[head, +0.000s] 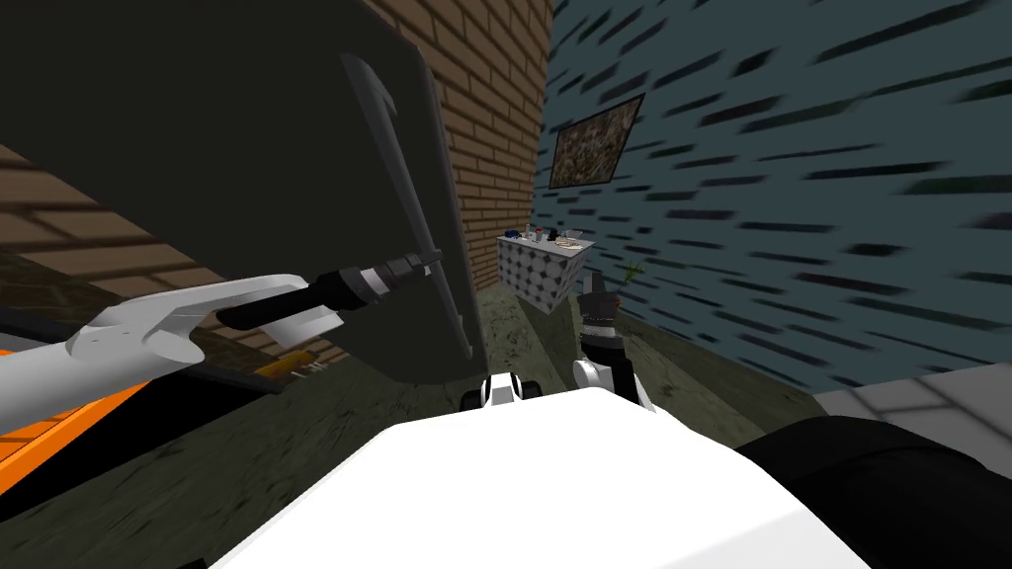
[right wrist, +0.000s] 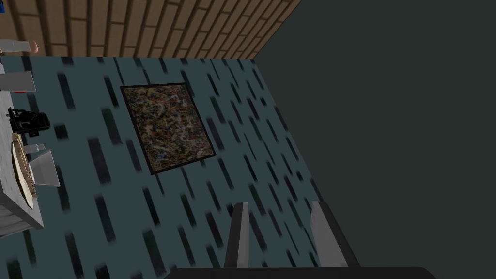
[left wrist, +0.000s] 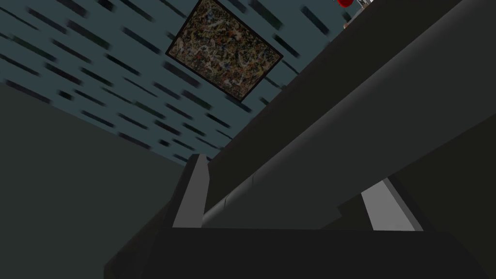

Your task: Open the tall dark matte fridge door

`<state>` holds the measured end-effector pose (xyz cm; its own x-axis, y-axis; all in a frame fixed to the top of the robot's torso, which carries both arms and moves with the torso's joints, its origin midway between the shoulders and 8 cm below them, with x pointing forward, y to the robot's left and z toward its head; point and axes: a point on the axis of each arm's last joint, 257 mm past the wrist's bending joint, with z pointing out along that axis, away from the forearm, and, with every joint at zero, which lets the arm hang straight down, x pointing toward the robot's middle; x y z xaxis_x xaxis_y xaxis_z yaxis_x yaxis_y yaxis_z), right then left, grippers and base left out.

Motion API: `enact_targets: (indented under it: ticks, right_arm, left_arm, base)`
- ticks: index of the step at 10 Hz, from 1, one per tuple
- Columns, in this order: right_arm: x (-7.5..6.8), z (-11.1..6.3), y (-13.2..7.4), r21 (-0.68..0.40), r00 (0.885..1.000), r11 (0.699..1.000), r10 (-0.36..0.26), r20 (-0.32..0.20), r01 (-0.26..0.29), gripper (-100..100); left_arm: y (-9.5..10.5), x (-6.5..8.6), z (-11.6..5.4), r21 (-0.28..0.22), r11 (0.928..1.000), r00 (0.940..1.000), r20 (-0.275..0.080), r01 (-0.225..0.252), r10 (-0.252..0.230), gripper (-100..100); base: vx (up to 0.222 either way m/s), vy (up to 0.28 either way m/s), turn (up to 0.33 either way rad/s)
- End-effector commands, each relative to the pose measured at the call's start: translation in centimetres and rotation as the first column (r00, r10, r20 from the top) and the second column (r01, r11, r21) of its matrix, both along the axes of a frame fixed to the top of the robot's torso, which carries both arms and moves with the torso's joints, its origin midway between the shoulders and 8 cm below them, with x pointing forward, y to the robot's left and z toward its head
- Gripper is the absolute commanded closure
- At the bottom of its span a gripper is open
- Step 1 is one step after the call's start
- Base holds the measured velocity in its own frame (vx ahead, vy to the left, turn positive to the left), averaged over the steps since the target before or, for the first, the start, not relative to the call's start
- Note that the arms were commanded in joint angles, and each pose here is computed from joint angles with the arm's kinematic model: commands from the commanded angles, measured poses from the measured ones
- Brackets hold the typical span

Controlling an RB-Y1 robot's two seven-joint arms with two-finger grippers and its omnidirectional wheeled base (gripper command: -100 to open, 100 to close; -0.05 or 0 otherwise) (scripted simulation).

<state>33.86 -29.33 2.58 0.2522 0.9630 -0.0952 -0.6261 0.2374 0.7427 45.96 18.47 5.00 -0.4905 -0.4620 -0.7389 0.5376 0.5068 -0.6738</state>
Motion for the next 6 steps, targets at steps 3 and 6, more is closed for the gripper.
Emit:
enact_targets:
  ticks: [3,6]
  right_arm:
    - [0.0,0.0,0.0,0.0,1.0,1.0,0.0,0.0,0.0,0]
    - [0.0,0.0,0.0,0.0,1.0,1.0,0.0,0.0,0.0,0]
  left_arm:
    - [3.9,1.4,-1.6,-0.007,0.9997,0.9989,-0.04,-0.024,0.024,100]
    - [5.6,1.5,-0.6,-0.008,0.9998,0.9996,-0.024,-0.017,0.017,100]
  base:
    - [-0.102,-0.008,-0.148]
    - [-0.088,0.003,-0.074]
